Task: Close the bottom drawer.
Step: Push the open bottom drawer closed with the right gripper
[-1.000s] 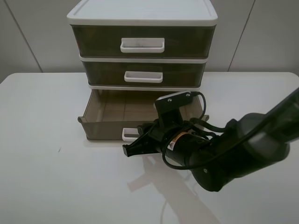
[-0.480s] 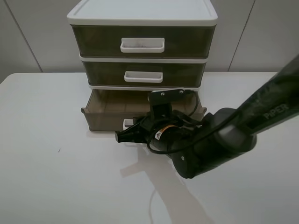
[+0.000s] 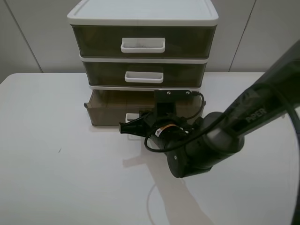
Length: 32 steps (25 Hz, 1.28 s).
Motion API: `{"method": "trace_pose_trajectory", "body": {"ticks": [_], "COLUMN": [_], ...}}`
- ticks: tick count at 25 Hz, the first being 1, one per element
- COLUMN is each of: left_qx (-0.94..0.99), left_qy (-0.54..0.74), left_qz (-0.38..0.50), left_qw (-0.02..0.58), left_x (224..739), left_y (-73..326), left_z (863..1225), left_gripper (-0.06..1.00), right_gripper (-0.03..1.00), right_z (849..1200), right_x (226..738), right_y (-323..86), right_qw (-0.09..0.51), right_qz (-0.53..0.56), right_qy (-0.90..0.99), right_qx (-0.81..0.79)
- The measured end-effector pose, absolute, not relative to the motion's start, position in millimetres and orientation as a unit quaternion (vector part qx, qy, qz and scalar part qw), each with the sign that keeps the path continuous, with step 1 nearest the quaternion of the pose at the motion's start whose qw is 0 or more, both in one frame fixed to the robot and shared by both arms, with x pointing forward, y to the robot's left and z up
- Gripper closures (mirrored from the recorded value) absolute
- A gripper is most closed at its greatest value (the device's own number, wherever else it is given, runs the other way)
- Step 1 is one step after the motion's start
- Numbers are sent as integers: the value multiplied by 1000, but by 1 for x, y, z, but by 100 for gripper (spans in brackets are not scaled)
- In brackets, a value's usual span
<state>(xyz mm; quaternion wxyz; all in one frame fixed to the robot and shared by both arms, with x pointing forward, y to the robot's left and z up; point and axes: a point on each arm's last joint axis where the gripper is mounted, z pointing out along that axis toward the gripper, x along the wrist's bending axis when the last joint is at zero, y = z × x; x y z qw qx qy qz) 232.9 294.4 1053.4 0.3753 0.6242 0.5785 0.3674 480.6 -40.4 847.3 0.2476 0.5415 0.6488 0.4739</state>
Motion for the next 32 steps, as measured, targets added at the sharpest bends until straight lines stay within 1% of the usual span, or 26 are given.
{"method": "trace_pose_trajectory", "body": {"ticks": [20, 26, 32], "left_qx": [624, 624, 624], "left_qy": [578, 578, 578], "left_qz": [367, 367, 367], "left_qw": [375, 375, 375], "left_x": [233, 233, 233], "left_y": [294, 294, 294], "left_z": [1053, 1053, 1053], "left_gripper": [23, 23, 23], "right_gripper": [95, 95, 95], "right_z": [838, 839, 838], "right_x": [507, 520, 525], "right_y": [-16, -27, -32], "right_qw": [295, 319, 325], "right_qz": [481, 471, 468], "right_qy": [639, 634, 628], "right_qx": [523, 524, 529]}}
